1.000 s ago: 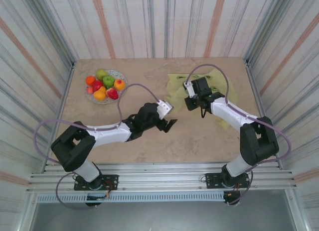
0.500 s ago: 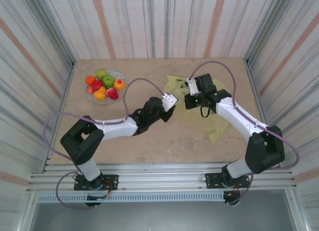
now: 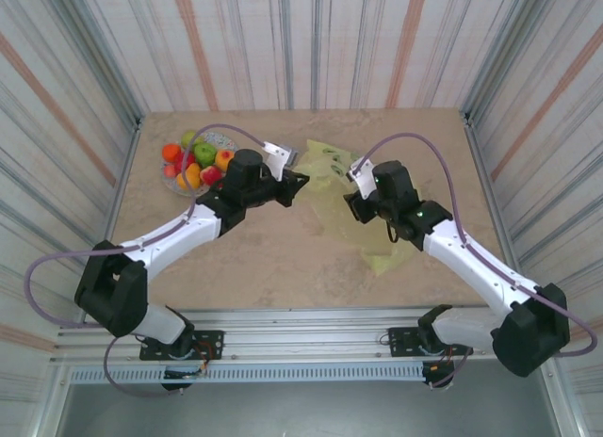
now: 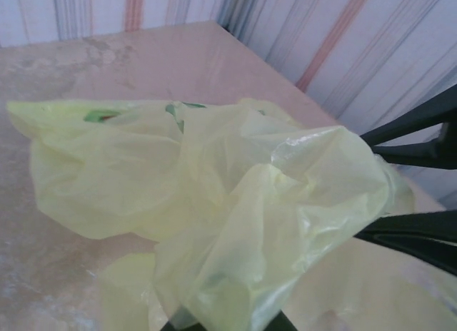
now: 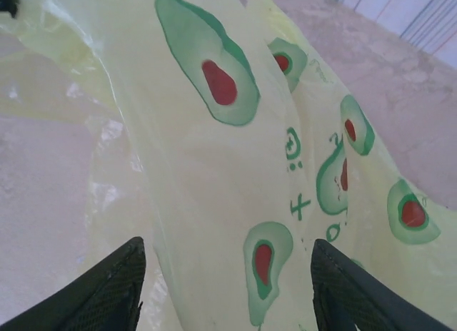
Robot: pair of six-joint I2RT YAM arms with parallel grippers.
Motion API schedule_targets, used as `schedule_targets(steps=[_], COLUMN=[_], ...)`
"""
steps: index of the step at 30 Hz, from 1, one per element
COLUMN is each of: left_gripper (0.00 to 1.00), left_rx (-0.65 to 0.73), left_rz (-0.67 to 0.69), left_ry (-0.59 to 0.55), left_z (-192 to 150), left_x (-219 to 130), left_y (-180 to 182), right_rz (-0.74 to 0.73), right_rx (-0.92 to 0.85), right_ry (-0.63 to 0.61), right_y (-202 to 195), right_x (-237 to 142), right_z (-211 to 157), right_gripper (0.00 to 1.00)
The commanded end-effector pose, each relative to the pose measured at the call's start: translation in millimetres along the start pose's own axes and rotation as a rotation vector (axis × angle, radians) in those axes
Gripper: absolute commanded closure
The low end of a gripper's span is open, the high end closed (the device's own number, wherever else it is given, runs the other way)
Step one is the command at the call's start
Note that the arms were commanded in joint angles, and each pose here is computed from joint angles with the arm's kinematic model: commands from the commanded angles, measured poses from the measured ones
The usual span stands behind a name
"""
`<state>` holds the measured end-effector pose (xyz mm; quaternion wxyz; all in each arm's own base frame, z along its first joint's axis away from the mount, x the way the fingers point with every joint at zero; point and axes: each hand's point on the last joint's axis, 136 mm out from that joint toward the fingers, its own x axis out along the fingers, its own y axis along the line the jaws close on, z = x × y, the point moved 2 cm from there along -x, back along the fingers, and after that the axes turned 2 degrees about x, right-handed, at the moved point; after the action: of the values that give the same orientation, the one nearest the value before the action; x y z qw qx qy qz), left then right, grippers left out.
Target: Place the fruits into the plastic bag
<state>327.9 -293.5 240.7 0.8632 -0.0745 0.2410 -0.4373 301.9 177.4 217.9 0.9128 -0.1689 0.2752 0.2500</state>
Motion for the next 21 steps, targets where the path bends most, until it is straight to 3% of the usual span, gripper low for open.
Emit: schedule_targets(steps=[1, 5, 10, 12, 16, 19, 21], left_gripper=[1.00, 1.00, 1.00, 1.00, 1.00, 0.92, 0.84], left_rx=[-0.082, -0.087, -0.108, -0.117, -0.142, -0.151, -0.151], left_rz=[-0.097, -0.102, -0.095, -0.088, -0.068, 0.021, 0.093], left_ry=[0.028, 0.030, 0.029, 0.034, 0.039, 0.046, 0.050], left_z=[3, 3, 3, 1, -4, -10, -15], left_x=[-11, -12, -13, -12, -11, -8, -7], left_y=[-17, -17, -11, -8, 0, 17, 29], right_rz=[-0.072, -0.075, -0.111, -0.117, -0.116, -0.104, -0.075], right_rx=[-0.078, -0.085, -0.106, -0.098, -0.066, 0.011, 0.084], right_ry=[-0.038, -0.014, 0.023, 0.019, -0.012, -0.008, 0.013], right_y=[-4, -2, -2, -2, -1, -5, -4], right_x=[0, 13, 32, 35, 34, 27, 21], right_z=[3, -4, -20, -22, -18, -9, -4], right_gripper=[0.34, 0.27, 0.33, 0.40, 0.80, 1.00, 1.00])
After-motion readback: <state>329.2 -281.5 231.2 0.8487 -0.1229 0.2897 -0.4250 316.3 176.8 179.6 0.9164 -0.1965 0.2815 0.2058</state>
